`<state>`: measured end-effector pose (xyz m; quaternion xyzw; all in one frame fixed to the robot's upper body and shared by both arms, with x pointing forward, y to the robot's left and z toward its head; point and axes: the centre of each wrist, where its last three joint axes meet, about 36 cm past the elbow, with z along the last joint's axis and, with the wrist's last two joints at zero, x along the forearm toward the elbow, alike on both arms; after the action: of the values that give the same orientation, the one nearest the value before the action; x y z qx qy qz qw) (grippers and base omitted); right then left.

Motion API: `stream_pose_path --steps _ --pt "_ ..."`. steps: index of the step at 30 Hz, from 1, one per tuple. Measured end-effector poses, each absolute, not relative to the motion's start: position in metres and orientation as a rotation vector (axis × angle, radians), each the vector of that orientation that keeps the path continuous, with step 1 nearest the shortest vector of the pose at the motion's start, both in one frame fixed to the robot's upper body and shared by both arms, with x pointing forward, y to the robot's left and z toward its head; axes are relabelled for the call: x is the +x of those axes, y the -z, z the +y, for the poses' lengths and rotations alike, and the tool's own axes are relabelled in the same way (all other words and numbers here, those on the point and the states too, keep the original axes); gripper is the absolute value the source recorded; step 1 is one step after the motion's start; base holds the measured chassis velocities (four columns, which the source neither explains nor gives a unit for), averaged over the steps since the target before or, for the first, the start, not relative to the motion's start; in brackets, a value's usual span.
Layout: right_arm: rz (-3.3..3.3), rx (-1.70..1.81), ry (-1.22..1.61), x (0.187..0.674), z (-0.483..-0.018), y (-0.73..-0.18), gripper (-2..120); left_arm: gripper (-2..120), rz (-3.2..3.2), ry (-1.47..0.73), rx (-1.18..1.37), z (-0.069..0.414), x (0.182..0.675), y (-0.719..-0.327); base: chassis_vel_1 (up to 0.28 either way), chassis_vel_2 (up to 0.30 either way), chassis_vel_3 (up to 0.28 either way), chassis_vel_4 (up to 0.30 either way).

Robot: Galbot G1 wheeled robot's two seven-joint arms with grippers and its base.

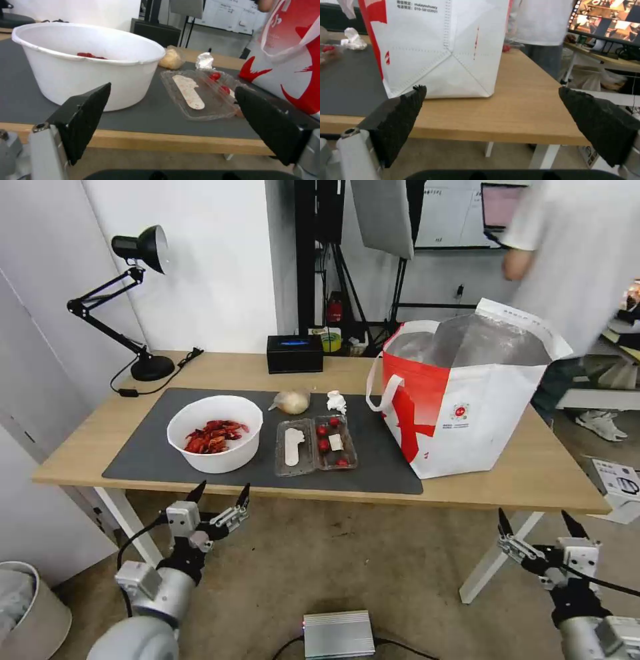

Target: Pick up the trash from the table and place it into the takeout bag.

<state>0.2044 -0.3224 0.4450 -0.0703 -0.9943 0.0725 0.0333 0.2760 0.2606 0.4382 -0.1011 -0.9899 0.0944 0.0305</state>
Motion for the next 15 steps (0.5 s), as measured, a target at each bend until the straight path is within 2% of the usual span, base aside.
stream_pose_path --steps 5,15 --pt "-3.066 -0.213 -0.217 0.204 -0.322 -0.444 100 100 -3.056 -0.401 -0.422 0.259 0.267 -0.458 0.0 0.0 0.0 0.0" --pt "-3.065 -0.209 -0.209 0.203 -0.321 -0.442 100 100 -3.006 -0.475 -0.481 0.252 0.27 -0.463 0.0 0.0 0.0 0.0"
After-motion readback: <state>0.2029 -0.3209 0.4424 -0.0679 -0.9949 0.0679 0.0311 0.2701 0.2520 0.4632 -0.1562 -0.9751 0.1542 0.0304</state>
